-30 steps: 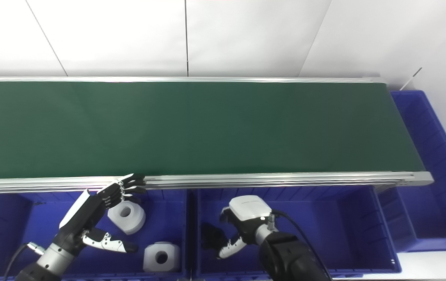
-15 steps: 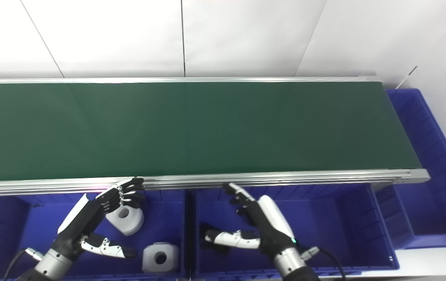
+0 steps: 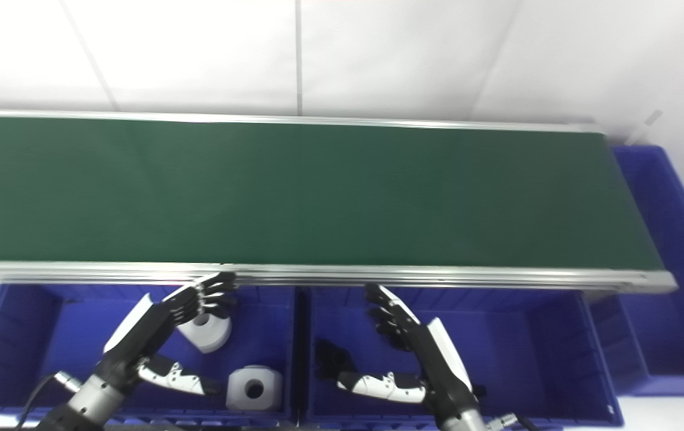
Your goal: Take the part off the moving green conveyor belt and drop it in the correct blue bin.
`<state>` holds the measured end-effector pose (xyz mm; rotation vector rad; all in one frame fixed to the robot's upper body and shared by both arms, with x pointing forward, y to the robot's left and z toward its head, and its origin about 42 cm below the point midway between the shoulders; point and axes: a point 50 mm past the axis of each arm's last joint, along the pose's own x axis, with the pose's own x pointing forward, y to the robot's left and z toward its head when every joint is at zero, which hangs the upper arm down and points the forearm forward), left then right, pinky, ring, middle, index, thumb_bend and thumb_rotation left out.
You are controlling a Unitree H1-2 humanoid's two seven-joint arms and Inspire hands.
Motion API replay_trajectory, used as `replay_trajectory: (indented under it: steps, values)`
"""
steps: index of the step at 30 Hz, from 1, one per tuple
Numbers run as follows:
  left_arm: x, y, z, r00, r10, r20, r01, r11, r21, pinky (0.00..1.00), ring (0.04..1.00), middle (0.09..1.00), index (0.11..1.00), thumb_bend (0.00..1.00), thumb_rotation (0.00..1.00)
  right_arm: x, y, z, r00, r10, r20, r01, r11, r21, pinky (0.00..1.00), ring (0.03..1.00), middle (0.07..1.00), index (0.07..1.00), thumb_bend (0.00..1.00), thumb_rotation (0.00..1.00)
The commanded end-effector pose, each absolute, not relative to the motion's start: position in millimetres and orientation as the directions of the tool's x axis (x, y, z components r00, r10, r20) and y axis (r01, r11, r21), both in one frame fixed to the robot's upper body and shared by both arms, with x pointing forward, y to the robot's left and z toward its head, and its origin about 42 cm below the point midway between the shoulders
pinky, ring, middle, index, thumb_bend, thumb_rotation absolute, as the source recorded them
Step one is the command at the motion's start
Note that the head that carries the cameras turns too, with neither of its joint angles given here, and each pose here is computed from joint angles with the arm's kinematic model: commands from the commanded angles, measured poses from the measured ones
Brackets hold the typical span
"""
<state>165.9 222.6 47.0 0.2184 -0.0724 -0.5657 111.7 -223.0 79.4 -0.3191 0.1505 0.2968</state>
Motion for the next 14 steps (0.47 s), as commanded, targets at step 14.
replay_trajectory:
  steps: [14]
  values:
    - [153,211,43,0.868,-0.495,0.030,0.474,0.846,0.246,0.66,0.754,0.825,0.851,0.89,0.26,103,-233,70,0.967,0.247,-0.058,-0.252,0.918,-0.305,0.73,0.796,0.854,0.892,0.92,0.31]
